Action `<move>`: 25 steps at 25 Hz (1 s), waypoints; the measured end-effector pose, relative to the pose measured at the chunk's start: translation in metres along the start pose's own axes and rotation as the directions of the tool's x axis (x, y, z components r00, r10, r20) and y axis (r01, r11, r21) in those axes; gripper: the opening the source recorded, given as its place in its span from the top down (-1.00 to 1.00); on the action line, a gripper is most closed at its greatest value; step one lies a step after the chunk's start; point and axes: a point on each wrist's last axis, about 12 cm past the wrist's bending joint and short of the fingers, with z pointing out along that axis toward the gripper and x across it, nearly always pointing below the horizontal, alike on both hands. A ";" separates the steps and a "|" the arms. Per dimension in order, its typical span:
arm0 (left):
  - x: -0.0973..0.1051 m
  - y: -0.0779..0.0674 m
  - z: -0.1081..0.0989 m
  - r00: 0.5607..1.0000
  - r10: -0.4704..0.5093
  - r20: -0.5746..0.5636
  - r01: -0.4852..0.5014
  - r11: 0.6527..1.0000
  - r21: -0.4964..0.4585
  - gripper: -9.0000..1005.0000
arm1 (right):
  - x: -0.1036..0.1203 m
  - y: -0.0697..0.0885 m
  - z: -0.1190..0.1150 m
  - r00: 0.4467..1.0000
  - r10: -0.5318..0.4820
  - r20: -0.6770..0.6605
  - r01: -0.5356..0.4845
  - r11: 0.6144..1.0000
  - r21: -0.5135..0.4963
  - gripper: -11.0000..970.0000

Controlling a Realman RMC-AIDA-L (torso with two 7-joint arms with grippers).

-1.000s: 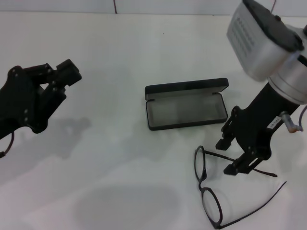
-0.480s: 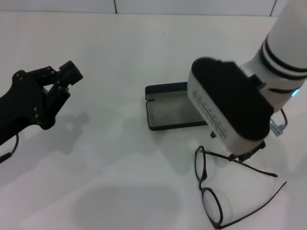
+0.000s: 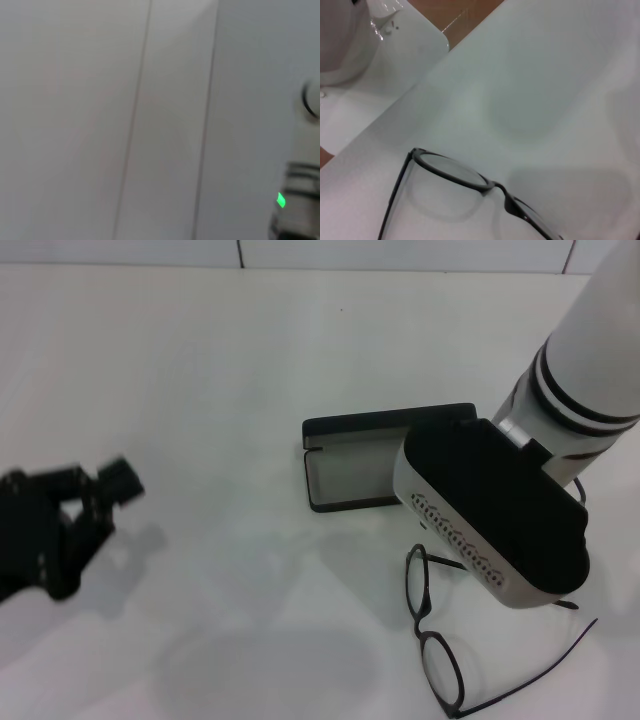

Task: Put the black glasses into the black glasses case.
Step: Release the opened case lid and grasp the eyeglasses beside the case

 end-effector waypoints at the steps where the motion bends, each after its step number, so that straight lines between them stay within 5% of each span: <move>1: 0.003 -0.004 -0.005 0.999 -0.011 -0.032 0.011 1.000 0.011 0.85 | 0.000 0.000 -0.001 1.000 -0.005 -0.001 0.005 1.000 0.003 -0.10; 13: 0.029 -0.022 0.003 0.963 -0.084 -0.256 0.134 0.973 0.186 0.85 | -0.020 0.004 -0.005 0.990 -0.140 -0.013 0.140 0.990 0.016 -0.06; 25: 0.040 -0.036 0.009 0.947 -0.124 -0.296 0.201 0.949 0.243 0.85 | -0.038 0.012 0.002 0.971 -0.236 -0.021 0.236 0.972 -0.013 -0.03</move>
